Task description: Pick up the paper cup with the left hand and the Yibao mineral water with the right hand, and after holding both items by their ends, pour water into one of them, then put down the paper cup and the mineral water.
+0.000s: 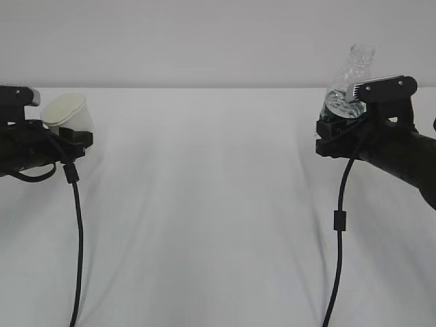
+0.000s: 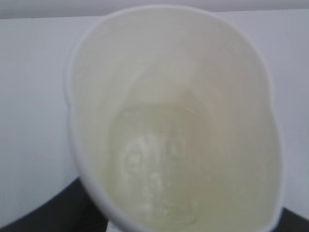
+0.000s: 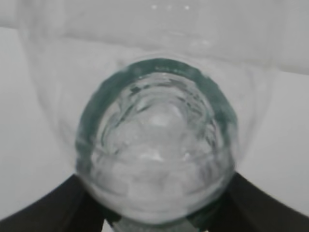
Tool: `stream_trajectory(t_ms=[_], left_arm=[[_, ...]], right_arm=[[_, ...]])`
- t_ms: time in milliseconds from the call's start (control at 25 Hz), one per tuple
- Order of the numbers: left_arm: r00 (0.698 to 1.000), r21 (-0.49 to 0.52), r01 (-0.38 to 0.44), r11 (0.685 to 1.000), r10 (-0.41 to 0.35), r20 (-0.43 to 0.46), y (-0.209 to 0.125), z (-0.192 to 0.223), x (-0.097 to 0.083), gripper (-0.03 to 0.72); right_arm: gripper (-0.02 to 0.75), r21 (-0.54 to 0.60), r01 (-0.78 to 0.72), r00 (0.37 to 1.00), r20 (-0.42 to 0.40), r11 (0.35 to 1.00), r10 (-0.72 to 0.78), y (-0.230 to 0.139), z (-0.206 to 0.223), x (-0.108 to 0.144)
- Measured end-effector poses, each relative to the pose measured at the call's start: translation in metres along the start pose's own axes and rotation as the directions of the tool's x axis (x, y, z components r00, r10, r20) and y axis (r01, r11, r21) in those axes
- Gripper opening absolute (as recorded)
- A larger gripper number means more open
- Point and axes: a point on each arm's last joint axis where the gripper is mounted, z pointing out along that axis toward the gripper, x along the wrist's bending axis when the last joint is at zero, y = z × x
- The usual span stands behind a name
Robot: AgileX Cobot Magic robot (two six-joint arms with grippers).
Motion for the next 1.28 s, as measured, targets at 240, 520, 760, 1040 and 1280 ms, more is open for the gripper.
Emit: stream_trajectory(t_ms=[240, 520, 760, 1040, 1280], left_arm=[[0.995, -0.077, -0.005, 0.997, -0.003, -0.098, -0.021, -0.011, 0.007, 0.382], [0.995, -0.075, -0.014, 0.997, 0.006, -0.099, -0.043, -0.006, 0.009, 0.382], [0.996, -0.105, -0.016, 0.994, 0.006, -0.088, -0.046, -0.004, 0.009, 0.382], [0.996, -0.079, -0.006, 0.997, -0.001, -0.087, -0.059, 0.0, 0.01, 0.382], [0.997, -0.064, -0.006, 0.998, 0.001, -0.081, -0.065, 0.002, 0.01, 0.382]], right_arm=[[0.416, 0.019, -0.044, 0.998, 0.042, 0.999, 0.043, -0.017, 0.008, -0.003], [0.437, 0.048, -0.071, 0.995, 0.066, 0.996, 0.068, -0.032, 0.013, -0.005], [0.458, 0.079, -0.084, 0.993, 0.085, 0.993, 0.078, -0.045, 0.016, -0.006], [0.459, 0.115, -0.089, 0.993, 0.089, 0.989, 0.079, -0.058, 0.019, -0.005], [0.46, 0.112, -0.087, 0.993, 0.089, 0.99, 0.077, -0.06, 0.02, -0.005]])
